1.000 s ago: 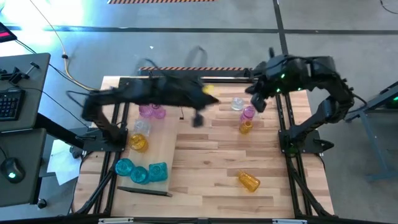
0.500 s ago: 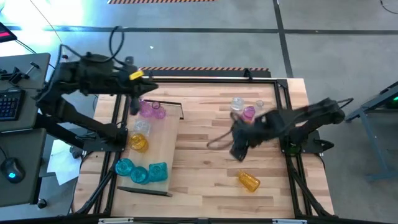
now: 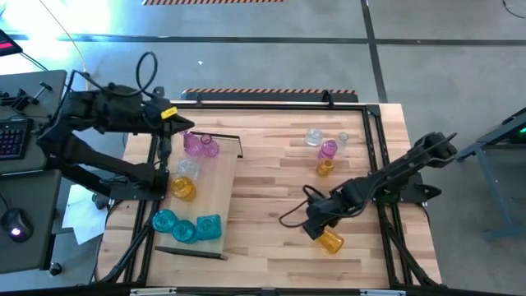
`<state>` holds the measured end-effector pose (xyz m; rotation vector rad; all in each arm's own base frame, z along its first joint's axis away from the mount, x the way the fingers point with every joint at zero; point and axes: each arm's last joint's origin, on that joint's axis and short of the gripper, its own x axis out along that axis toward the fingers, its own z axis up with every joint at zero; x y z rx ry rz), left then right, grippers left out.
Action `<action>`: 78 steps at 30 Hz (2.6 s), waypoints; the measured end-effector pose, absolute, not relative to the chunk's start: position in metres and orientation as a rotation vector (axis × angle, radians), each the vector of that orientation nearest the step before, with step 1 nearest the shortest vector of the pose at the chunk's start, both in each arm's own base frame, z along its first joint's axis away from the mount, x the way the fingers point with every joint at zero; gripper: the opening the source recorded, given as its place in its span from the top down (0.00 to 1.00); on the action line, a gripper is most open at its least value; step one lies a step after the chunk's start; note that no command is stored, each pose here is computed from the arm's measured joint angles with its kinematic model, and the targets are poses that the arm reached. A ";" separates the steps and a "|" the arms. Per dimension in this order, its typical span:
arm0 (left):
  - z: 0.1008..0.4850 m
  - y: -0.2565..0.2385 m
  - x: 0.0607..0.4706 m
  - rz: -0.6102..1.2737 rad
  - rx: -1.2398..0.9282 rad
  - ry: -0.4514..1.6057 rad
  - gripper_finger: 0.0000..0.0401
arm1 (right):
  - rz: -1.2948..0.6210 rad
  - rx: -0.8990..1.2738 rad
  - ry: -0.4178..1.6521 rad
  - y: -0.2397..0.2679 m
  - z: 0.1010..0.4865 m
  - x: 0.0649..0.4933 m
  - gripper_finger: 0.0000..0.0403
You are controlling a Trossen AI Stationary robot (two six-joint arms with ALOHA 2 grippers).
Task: Sort vases onto shelf
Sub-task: Put the bottom yellow flower vase on the shelf
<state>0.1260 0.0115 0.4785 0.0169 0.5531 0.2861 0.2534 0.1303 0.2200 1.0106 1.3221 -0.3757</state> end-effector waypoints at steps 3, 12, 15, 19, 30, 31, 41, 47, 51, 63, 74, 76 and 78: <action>0.467 0.011 0.128 0.289 -0.002 0.588 0.99 | -0.368 0.962 1.344 0.129 0.212 0.250 0.30; 0.451 0.012 0.137 0.304 -0.064 0.640 0.99 | -0.282 0.795 1.493 0.128 0.179 0.245 0.30; 0.451 0.012 0.139 0.309 -0.079 0.628 0.99 | -0.232 0.745 1.519 0.131 0.169 0.250 0.30; 0.454 0.012 0.140 0.328 -0.106 0.592 0.99 | -0.152 0.717 1.534 0.136 0.155 0.258 0.30; 0.455 0.012 0.141 0.330 -0.111 0.572 0.99 | -0.138 0.744 1.619 0.136 0.131 0.268 0.30; 0.455 0.012 0.141 0.330 -0.111 0.572 0.99 | -0.139 0.754 1.622 0.135 0.130 0.268 0.30; 0.455 0.012 0.141 0.330 -0.110 0.573 0.99 | -0.174 0.799 1.623 0.127 0.130 0.271 0.52; 0.455 0.012 0.141 0.328 -0.109 0.576 0.99 | -0.199 0.808 1.610 0.127 0.130 0.272 0.70; 0.455 0.012 0.141 0.328 -0.109 0.577 0.99 | -0.206 0.810 1.608 0.128 0.132 0.274 0.70; 0.455 0.012 0.141 0.326 -0.110 0.577 0.99 | -0.189 0.801 1.406 0.136 0.162 0.305 0.69; 0.455 0.013 0.141 0.364 -0.107 0.571 0.99 | -0.248 0.690 0.935 0.115 0.244 0.364 0.69; 0.456 0.013 0.139 0.365 -0.116 0.566 0.99 | -0.257 0.655 0.860 0.108 0.261 0.372 0.69; 0.457 0.012 0.136 0.361 -0.129 0.555 0.99 | -0.276 0.619 0.782 0.101 0.279 0.379 0.68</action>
